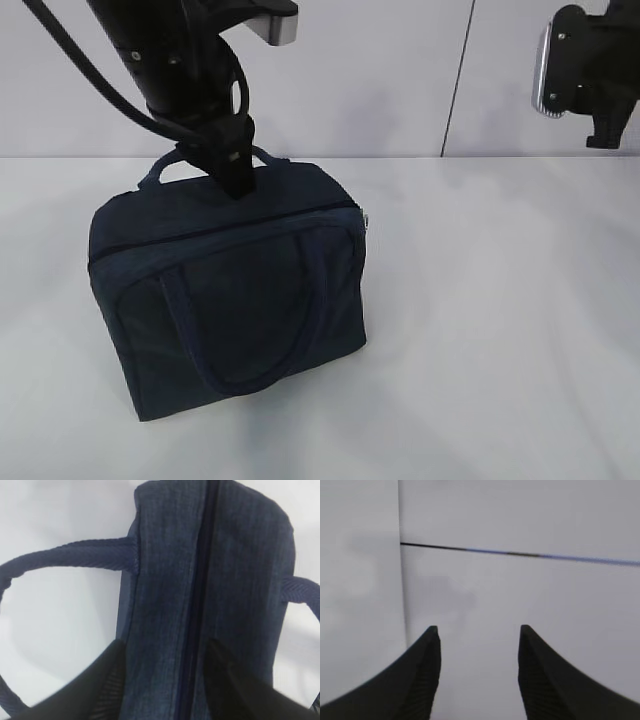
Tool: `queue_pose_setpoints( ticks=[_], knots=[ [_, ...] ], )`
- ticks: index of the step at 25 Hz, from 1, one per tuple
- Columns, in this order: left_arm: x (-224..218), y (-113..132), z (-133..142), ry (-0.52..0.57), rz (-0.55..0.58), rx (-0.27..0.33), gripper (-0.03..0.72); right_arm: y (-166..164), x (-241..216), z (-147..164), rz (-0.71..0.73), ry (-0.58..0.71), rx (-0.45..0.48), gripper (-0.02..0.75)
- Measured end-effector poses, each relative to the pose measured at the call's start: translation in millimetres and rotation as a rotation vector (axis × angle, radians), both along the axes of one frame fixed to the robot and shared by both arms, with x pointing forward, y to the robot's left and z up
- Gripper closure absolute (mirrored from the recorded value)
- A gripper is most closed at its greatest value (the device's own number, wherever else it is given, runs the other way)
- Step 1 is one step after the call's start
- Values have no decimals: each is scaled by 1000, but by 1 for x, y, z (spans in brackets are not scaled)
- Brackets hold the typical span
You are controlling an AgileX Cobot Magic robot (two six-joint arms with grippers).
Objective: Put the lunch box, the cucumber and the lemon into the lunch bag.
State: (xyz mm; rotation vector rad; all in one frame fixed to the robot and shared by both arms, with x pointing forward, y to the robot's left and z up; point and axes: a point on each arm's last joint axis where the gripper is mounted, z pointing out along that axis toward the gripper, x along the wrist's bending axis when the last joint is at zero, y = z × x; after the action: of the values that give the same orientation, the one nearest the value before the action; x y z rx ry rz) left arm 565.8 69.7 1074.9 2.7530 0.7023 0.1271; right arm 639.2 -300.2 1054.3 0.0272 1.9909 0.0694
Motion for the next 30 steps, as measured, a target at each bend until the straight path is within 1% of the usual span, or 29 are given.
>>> queue_pose_setpoints(
  ticks=[3,4,8,10,11,14,15,16,17,18,19,21,22,24,26,30],
  knots=[
    [0,-1,0,5,1,-8,329,-2,-5,-12,-91,37,138,374],
    [-1,-1,0,11,1,-16,330,-2,-6,-16,-109,50,171,374],
    [-2,-3,0,20,3,-30,330,-2,-15,-34,-143,107,224,374],
    [-2,-3,1,27,7,-40,330,-1,-19,-39,-202,117,280,374],
    [-3,-4,1,32,6,-47,330,-2,-20,-41,-257,115,344,374],
    [-4,-6,1,47,12,-68,330,-6,-22,-40,-456,84,602,374],
    [-4,-6,1,49,13,-71,330,-6,-24,-38,-496,75,665,374],
    [-4,-6,1,51,16,-73,332,-4,-27,-37,-523,72,699,374],
    [-4,-6,1,52,16,-75,335,0,-30,-37,-522,75,700,374],
    [-4,-6,1,55,20,-77,340,6,-34,-39,-496,89,666,374],
    [-4,-7,1,56,23,-79,344,11,-38,-44,-454,111,597,374],
    [-4,-7,1,60,31,-82,349,22,-46,-58,-352,165,430,374],
    [-4,-7,1,60,30,-82,350,25,-52,-66,-316,195,367,374],
    [-4,-7,1,62,37,-83,350,29,-60,-78,-288,236,304,374],
    [-5,-7,1,67,42,-89,351,27,-65,-84,-314,254,297,374],
    [-5,-8,2,77,43,-102,351,21,-70,-85,-488,260,428,374]
  ],
)
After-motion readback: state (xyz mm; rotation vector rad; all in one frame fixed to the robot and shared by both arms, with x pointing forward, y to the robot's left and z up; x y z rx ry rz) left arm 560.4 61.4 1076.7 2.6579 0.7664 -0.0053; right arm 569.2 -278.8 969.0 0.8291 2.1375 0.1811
